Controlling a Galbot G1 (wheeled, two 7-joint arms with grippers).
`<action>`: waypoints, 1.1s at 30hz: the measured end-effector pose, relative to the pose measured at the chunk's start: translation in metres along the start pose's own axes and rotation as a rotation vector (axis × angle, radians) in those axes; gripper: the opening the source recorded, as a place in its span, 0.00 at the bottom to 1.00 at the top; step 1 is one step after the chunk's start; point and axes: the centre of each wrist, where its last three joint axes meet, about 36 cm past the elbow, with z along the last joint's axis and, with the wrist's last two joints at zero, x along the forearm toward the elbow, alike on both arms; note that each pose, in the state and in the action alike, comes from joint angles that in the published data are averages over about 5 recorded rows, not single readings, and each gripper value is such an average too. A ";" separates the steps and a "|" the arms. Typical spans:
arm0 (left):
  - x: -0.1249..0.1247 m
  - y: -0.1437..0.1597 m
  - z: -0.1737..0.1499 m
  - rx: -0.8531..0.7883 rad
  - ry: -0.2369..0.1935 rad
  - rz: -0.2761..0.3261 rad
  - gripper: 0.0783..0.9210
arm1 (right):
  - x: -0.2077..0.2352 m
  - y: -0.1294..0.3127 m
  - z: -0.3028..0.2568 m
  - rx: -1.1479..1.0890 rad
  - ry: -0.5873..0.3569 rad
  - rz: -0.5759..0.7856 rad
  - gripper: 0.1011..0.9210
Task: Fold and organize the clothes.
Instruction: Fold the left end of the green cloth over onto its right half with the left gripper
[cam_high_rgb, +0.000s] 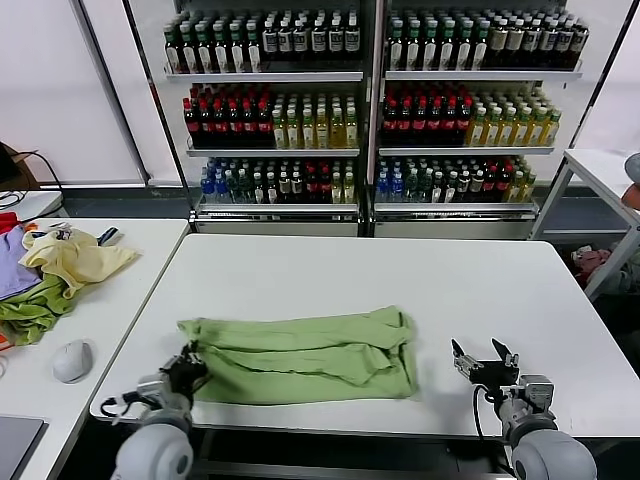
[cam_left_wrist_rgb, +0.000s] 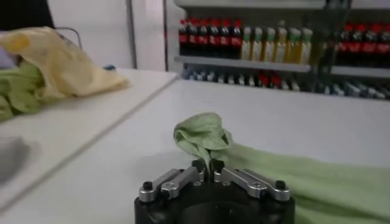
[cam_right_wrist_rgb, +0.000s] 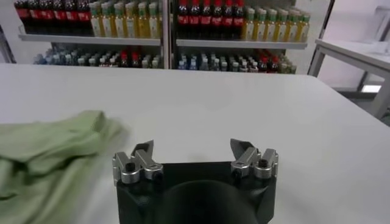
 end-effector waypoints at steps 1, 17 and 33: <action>0.001 0.006 -0.007 0.013 -0.013 -0.002 0.05 | 0.000 0.000 0.000 0.000 0.000 -0.001 0.88; 0.040 -0.023 -0.062 0.402 -0.052 0.333 0.05 | -0.006 0.002 0.000 0.007 -0.009 -0.015 0.88; 0.017 -0.138 -0.043 0.546 0.094 0.608 0.05 | -0.021 -0.004 -0.009 0.017 -0.024 -0.030 0.88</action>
